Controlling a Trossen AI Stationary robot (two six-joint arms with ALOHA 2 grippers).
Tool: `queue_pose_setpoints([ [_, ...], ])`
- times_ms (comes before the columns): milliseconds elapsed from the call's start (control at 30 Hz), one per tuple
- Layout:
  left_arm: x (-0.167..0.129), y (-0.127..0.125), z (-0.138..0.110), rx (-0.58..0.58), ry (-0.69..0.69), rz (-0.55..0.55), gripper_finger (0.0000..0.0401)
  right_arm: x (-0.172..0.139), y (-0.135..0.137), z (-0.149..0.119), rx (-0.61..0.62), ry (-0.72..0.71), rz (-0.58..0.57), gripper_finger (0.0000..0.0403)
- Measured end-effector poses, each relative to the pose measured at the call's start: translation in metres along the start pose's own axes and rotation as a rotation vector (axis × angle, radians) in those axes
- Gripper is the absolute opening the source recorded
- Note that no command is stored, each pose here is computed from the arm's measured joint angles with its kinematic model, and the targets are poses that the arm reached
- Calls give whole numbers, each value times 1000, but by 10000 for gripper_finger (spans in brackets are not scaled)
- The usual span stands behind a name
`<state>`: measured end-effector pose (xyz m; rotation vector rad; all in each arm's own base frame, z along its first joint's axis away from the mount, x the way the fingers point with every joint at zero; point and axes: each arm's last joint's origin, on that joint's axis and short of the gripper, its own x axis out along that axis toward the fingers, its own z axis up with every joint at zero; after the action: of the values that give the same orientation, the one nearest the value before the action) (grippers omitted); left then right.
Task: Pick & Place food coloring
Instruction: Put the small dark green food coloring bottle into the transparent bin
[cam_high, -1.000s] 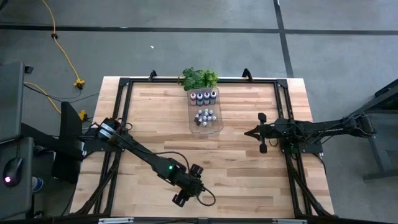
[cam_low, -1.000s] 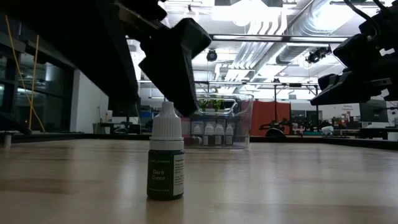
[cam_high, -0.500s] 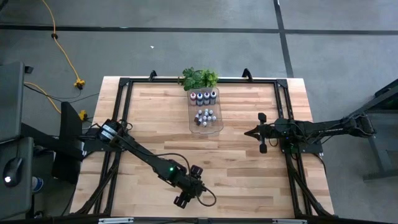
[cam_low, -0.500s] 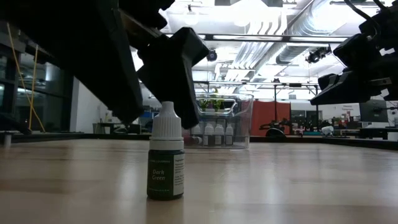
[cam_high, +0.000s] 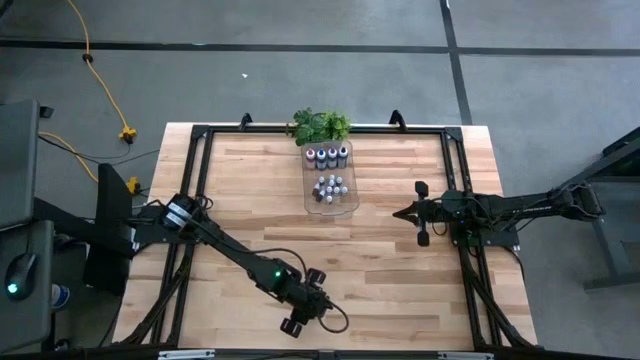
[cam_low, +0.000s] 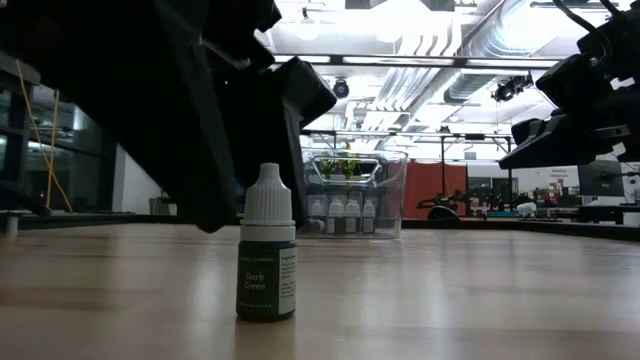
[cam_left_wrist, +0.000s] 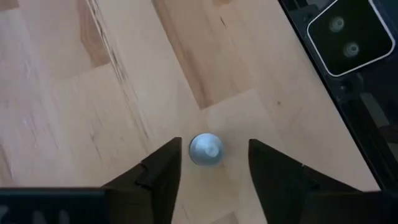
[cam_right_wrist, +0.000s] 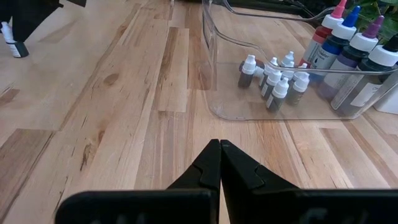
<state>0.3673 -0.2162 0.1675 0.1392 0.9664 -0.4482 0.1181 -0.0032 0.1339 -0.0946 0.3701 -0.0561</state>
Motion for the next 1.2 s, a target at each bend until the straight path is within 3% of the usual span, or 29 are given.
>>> queue_pose_setpoints([
  [833,0,0,1,0,-10,1,54,0,0,0,0,0,0,0],
  [1200,-2,0,5,0,-20,1,44,0,0,0,0,0,0,0],
])
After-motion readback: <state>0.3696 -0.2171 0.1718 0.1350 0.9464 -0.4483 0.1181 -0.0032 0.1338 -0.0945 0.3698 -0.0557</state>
